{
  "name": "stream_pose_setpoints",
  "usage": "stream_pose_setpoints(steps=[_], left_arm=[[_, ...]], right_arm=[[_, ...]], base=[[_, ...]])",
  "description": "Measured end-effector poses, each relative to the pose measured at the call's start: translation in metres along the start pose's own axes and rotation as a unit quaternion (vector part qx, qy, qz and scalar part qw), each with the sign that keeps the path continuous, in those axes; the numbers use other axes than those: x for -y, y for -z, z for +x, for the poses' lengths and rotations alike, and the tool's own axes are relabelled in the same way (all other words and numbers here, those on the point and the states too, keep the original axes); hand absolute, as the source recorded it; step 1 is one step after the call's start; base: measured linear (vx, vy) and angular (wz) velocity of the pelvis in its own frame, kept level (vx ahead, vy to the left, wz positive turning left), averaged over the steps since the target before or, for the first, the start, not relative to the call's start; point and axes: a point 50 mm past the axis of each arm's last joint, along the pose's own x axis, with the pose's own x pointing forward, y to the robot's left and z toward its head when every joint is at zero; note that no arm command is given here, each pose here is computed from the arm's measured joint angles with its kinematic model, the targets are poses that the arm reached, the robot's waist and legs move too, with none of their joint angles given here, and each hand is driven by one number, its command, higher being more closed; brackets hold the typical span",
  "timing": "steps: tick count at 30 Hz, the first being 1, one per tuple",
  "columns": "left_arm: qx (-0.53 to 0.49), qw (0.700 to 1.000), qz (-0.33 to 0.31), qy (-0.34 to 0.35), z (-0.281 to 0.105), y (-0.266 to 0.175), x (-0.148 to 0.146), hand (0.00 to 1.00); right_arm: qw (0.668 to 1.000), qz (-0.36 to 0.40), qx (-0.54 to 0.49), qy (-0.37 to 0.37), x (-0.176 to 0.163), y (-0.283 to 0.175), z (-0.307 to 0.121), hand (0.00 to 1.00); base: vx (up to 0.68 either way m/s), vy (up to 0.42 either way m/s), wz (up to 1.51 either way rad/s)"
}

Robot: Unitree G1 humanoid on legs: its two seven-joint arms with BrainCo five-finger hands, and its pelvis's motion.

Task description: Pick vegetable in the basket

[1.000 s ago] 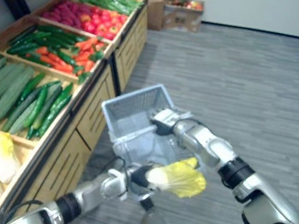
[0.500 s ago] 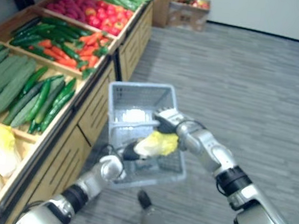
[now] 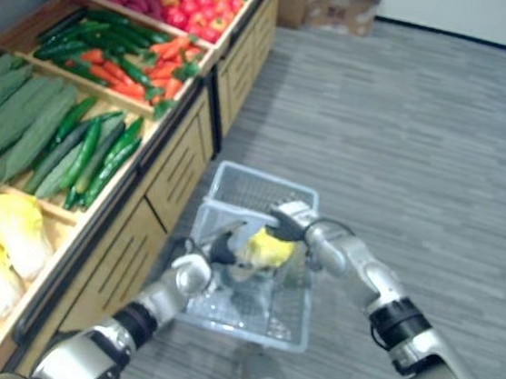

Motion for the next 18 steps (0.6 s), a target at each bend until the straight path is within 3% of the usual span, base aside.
stream_pose_setpoints(steps=[8,12,14,16,18], left_arm=[[0.066,0.995,0.052,0.046,0.002,-0.025,0.004,0.0],[0.193,0.976,0.087,0.059,-0.01,-0.073,-0.002,0.0],[0.214,0.97,0.088,0.076,-0.017,-0.077,-0.006,0.0],[0.276,0.95,0.105,0.106,-0.035,-0.089,-0.01,0.0],[0.366,0.91,0.094,0.168,-0.067,-0.107,-0.012,0.0]], right_arm=[[0.999,0.008,-0.038,0.012,0.006,0.017,-0.013,1.0],[0.997,0.02,-0.075,0.003,-0.001,0.029,-0.027,1.0],[0.996,0.021,-0.083,0.014,0.003,0.031,-0.034,1.0],[0.993,0.029,-0.107,0.028,0.005,0.04,-0.044,1.0],[0.989,0.044,-0.141,0.031,-0.001,0.051,-0.057,1.0]], base=[[-0.01,-0.004,0.09],[-0.02,-0.023,0.13],[-0.03,-0.038,0.21],[-0.04,-0.04,0.26],[-0.06,-0.044,0.24]])
